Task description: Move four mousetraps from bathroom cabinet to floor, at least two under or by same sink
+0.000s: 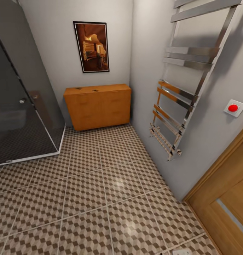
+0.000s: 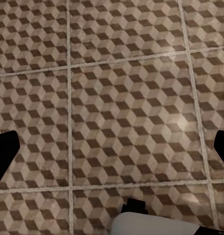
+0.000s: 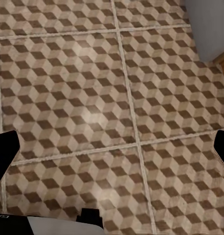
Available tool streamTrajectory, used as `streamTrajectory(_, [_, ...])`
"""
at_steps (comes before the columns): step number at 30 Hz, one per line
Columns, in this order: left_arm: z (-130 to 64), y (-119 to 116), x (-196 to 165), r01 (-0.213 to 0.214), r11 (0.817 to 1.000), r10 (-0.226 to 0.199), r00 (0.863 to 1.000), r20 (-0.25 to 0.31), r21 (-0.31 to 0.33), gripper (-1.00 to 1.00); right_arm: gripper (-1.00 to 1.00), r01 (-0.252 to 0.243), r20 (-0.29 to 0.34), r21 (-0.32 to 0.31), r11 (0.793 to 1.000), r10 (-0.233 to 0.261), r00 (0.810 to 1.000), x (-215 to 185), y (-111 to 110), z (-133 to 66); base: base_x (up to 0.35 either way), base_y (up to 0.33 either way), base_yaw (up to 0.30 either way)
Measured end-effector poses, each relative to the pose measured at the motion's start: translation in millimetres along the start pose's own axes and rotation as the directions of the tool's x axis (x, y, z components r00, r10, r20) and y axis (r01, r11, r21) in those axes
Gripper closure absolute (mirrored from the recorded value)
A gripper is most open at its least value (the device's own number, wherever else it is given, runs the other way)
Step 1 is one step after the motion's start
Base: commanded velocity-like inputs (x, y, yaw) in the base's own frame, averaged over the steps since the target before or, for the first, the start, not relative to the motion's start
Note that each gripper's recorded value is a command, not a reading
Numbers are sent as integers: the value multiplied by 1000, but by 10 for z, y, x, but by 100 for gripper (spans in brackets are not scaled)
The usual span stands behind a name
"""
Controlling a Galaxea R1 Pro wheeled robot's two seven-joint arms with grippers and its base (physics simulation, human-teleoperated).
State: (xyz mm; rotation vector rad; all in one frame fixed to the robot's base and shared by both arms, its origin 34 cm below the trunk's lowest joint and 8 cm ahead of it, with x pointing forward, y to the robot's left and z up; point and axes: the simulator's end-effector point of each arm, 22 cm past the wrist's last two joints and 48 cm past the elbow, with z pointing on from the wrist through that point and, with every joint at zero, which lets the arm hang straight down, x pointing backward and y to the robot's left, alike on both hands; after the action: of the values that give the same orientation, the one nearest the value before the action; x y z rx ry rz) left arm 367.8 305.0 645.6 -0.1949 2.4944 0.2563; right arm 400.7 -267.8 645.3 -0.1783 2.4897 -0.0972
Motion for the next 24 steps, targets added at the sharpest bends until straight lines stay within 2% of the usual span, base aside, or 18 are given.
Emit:
streamTrajectory(9, [1,1,-2,0,1000,0,1000,1,0,-100,-100,0,0,0,1000,0,1000,0,0,0,205,-36,54])
streamTrajectory(24, [1,3,-1,0,1000,0,1000,0,0,-100,-100,0,0,0,1000,0,1000,-1,1,1,195,-77,257])
